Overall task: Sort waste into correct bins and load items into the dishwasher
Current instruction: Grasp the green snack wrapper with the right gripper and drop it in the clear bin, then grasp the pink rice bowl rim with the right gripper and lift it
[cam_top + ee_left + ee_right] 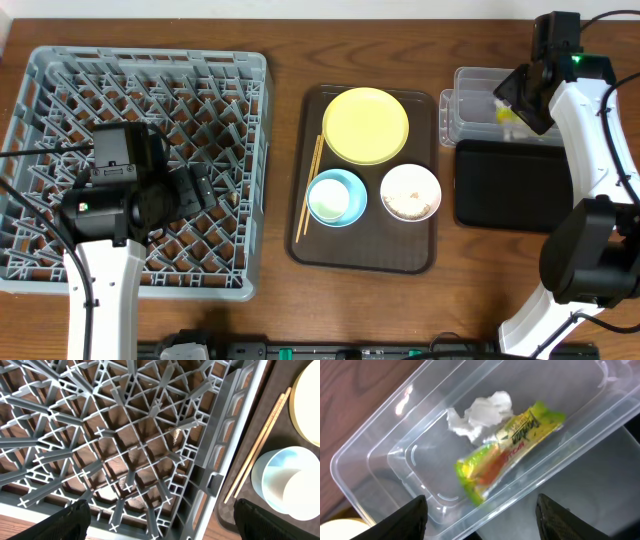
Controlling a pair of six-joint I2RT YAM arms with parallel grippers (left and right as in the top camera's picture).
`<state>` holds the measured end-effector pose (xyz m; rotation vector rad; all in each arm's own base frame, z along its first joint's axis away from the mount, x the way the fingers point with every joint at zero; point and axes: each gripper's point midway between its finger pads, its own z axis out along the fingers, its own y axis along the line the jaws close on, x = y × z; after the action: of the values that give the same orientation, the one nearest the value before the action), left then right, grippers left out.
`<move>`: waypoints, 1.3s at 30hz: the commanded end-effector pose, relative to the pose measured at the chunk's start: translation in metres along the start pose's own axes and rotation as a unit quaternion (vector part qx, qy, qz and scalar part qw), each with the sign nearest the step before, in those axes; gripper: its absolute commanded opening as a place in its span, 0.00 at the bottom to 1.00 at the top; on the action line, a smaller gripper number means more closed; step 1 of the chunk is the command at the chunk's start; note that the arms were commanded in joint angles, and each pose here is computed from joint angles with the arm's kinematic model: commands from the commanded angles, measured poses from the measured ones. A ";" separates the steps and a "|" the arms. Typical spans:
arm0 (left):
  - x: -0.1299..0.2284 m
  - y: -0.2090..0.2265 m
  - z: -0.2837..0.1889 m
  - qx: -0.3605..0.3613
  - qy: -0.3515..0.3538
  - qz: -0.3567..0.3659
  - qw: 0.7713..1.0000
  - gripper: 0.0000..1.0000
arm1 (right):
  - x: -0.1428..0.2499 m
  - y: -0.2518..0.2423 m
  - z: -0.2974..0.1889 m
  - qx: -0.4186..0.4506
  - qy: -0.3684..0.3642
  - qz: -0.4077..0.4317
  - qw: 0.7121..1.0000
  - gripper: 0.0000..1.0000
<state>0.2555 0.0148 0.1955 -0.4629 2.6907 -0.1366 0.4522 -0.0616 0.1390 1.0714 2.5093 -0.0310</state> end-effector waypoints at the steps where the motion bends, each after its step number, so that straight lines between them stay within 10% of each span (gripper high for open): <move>1: -0.006 0.000 -0.005 -0.001 -0.010 -0.004 1.000 0.93 | 0.002 0.006 -0.011 -0.019 0.001 -0.049 0.999 0.67; 23: -0.006 0.000 -0.005 -0.001 -0.010 -0.004 1.000 0.93 | 0.221 0.058 -0.066 -0.140 0.176 -0.492 0.841 0.75; 39: -0.006 0.000 -0.005 -0.001 -0.010 -0.004 1.000 0.93 | 0.301 0.035 -0.012 -0.074 0.157 -0.522 0.835 0.61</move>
<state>0.2555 0.0148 0.1955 -0.4628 2.6907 -0.1371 0.2842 0.1794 0.0460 -0.5583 2.9986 0.1375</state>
